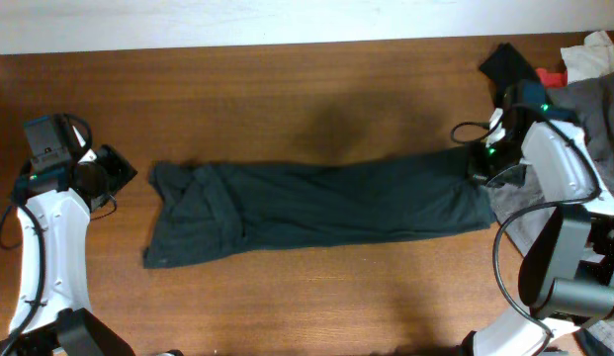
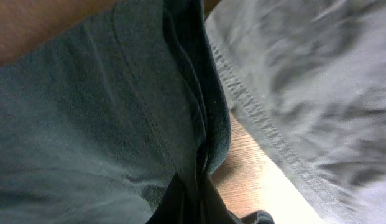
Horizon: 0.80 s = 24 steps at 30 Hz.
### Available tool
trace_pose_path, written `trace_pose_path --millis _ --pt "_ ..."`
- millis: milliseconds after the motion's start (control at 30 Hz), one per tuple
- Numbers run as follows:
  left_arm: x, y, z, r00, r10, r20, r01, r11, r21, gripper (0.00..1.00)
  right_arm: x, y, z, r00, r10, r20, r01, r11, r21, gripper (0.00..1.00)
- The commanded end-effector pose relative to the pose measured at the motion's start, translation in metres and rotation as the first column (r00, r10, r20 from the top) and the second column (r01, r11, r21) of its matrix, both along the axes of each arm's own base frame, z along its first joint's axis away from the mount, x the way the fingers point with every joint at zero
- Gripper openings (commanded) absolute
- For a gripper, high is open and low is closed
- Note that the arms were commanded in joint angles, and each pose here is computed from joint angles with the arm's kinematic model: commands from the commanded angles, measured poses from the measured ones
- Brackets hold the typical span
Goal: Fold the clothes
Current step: 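Lift the strip's right end with the right gripper and fold it leftward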
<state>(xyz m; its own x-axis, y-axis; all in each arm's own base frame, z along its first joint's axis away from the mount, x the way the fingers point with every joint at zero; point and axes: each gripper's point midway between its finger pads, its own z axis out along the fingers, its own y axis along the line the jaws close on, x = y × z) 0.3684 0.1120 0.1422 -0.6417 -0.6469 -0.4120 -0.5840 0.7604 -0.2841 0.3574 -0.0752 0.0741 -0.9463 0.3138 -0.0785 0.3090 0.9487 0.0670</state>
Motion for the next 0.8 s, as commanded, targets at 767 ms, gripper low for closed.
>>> trace_pose_path --millis 767 --pt "0.001 -0.015 0.007 0.998 -0.054 0.035 0.057 0.996 -0.073 0.49 0.009 0.114 0.071 0.989 0.149 0.025 -0.151 0.966 0.21 0.04"
